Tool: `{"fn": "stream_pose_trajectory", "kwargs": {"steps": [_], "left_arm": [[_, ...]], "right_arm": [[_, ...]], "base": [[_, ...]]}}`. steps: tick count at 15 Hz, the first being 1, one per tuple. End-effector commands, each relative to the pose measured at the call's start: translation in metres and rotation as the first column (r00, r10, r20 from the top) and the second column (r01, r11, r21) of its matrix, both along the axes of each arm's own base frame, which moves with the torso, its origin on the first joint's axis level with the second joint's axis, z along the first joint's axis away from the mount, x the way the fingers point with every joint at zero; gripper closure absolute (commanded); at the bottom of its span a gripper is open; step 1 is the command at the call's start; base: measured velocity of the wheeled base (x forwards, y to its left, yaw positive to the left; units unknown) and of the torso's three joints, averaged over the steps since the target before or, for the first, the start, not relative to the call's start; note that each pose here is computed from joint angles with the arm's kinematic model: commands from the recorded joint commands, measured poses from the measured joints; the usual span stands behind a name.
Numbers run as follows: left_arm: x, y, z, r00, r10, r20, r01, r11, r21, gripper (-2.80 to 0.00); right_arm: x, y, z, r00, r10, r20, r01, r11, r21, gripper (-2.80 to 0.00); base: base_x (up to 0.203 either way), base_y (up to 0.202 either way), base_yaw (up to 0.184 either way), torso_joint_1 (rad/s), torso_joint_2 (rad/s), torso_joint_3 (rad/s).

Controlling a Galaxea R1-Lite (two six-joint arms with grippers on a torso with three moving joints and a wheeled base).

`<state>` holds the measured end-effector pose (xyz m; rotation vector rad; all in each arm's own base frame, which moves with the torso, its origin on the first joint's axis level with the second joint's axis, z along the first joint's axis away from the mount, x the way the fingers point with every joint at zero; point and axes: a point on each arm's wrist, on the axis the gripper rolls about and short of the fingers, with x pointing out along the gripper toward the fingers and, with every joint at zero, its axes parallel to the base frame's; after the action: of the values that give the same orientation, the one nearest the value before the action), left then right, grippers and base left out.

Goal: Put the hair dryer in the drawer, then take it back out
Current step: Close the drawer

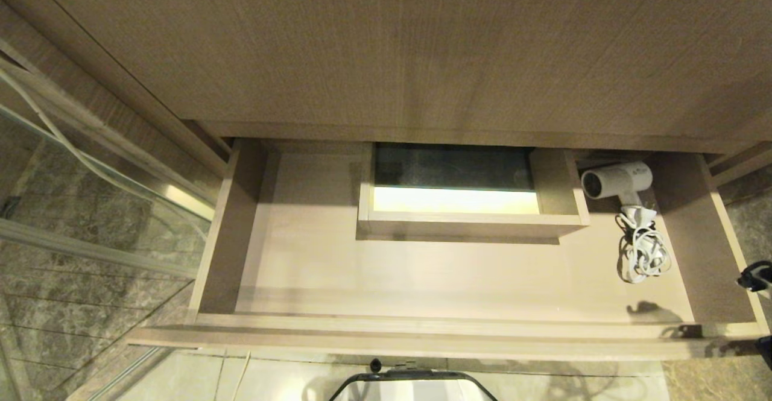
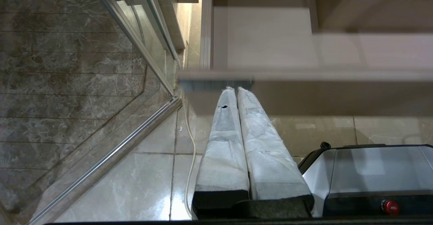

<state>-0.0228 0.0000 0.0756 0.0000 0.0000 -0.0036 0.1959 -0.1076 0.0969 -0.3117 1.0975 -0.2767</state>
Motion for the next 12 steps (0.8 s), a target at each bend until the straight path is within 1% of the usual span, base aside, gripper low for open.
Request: {"fn": "stream_pose_trajectory", "kwargs": {"steps": [1,2,3,4,5,6,7,10,12], "left_arm": [[0.000,0.000,0.000,1.000,0.001,-0.002,-0.001,1.000,0.000,0.00],[0.000,0.000,0.000,1.000,0.001,-0.002,-0.001,1.000,0.000,0.00],[0.000,0.000,0.000,1.000,0.001,-0.002,-0.001,1.000,0.000,0.00],[0.000,0.000,0.000,1.000,0.001,-0.002,-0.001,1.000,0.000,0.00],[0.000,0.000,0.000,1.000,-0.001,-0.002,0.001,1.000,0.000,0.00],[0.000,0.000,0.000,1.000,0.001,-0.002,-0.001,1.000,0.000,0.00],[0.000,0.000,0.000,1.000,0.001,-0.002,-0.001,1.000,0.000,0.00],[0.000,0.000,0.000,1.000,0.001,-0.002,-0.001,1.000,0.000,0.00],[0.000,0.000,0.000,1.000,0.001,0.000,-0.001,1.000,0.000,0.00]], "right_arm": [[0.012,-0.006,0.016,0.976,0.059,0.209,-0.056,0.998,-0.018,0.00],[0.015,-0.007,0.020,0.960,0.071,0.270,-0.067,0.997,-0.024,0.00],[0.020,-0.010,0.027,0.935,0.089,0.343,-0.076,0.996,-0.052,0.00],[0.025,-0.012,0.034,0.904,0.115,0.413,-0.089,0.993,-0.083,0.00],[0.030,-0.014,0.040,0.879,0.139,0.457,-0.105,0.989,-0.100,0.00],[0.032,-0.015,0.044,0.866,0.149,0.477,-0.109,0.988,-0.111,0.00],[0.032,-0.015,0.045,0.863,0.152,0.482,-0.110,0.987,-0.114,0.00],[0.024,-0.011,0.047,0.869,0.150,0.472,-0.110,0.988,-0.111,0.00],[0.009,-0.003,0.050,0.874,0.153,0.462,-0.116,0.987,-0.107,0.00]], "base": [[0.000,0.000,0.000,0.000,0.00,0.000],[0.000,0.000,0.000,0.000,0.00,0.000],[0.000,0.000,0.000,0.000,0.00,0.000],[0.000,0.000,0.000,0.000,0.00,0.000],[0.000,0.000,0.000,0.000,0.00,0.000],[0.000,0.000,0.000,0.000,0.00,0.000],[0.000,0.000,0.000,0.000,0.00,0.000],[0.000,0.000,0.000,0.000,0.00,0.000],[0.000,0.000,0.000,0.000,0.00,0.000]]}}
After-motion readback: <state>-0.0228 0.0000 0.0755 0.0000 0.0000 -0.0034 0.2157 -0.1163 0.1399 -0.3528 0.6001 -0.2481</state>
